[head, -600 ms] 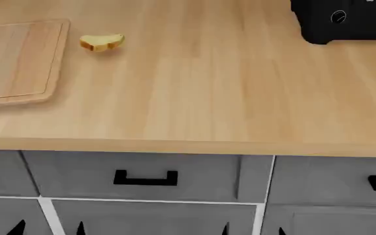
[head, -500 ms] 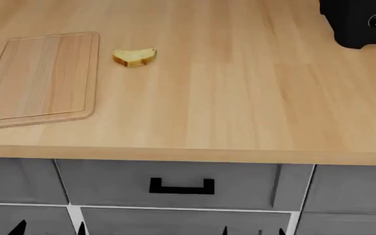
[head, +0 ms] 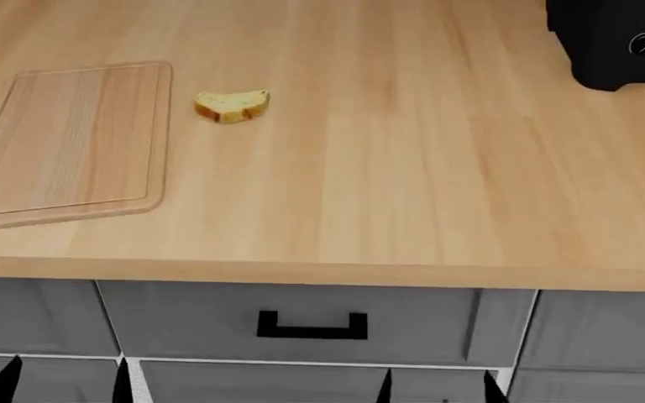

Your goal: Place the bread and cheese on the cutting board.

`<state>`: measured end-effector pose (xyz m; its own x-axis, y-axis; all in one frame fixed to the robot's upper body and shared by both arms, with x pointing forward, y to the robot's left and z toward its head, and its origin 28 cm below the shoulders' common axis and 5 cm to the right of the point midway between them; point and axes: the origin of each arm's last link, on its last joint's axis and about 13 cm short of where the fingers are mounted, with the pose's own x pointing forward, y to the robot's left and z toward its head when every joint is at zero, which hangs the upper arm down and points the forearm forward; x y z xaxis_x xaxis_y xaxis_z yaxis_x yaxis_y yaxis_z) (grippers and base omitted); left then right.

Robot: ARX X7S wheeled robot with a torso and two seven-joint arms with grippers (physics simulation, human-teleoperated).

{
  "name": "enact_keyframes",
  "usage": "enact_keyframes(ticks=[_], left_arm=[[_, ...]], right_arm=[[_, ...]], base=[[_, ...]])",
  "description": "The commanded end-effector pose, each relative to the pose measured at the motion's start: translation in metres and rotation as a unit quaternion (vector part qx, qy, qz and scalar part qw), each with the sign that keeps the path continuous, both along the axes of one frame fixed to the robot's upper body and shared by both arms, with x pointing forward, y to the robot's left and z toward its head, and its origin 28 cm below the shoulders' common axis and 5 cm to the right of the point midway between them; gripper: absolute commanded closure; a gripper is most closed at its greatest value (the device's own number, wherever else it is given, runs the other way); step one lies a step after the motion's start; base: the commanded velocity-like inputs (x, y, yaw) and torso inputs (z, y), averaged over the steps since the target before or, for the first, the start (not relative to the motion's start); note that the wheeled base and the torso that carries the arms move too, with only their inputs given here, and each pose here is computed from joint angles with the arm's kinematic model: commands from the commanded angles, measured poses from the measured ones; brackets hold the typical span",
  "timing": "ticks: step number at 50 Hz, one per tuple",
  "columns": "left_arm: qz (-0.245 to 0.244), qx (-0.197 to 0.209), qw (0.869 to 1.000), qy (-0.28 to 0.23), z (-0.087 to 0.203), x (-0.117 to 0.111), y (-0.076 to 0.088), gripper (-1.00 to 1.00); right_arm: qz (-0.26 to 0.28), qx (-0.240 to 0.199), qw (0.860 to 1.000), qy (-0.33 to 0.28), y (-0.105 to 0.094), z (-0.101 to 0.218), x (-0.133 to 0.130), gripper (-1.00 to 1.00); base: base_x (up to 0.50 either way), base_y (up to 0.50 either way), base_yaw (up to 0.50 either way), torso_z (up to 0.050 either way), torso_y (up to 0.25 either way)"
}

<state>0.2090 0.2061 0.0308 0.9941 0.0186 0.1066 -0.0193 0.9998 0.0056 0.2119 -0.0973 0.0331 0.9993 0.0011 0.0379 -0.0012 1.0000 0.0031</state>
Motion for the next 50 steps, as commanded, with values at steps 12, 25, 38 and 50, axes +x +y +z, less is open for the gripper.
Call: enact_keyframes(ticks=[12,25,38,50], left_arm=[[0.012,0.008,0.977,-0.214,0.145,0.0,-0.001,-1.0],[0.03,0.016,0.973,-0.229,0.15,-0.006,-0.002,-1.0],[0.036,0.027,0.972,-0.232,0.152,-0.007,-0.002,-1.0],[0.033,0.027,0.971,-0.236,0.153,-0.009,-0.002,-1.0]], right_arm=[[0.004,-0.047,0.988,-0.147,-0.014,0.138,-0.014,-1.0],[0.014,-0.07,0.984,-0.16,-0.006,0.143,-0.018,-1.0],[0.022,-0.091,0.977,-0.192,-0.004,0.146,-0.024,-1.0],[0.056,-0.072,0.975,-0.202,-0.003,0.146,-0.027,-1.0]], base=[[0.0,0.0,0.0,0.05,0.0],[0.0,0.46,0.0,0.019,0.0],[0.04,0.5,0.0,0.0,0.0],[0.49,0.16,0.0,0.0,0.0]])
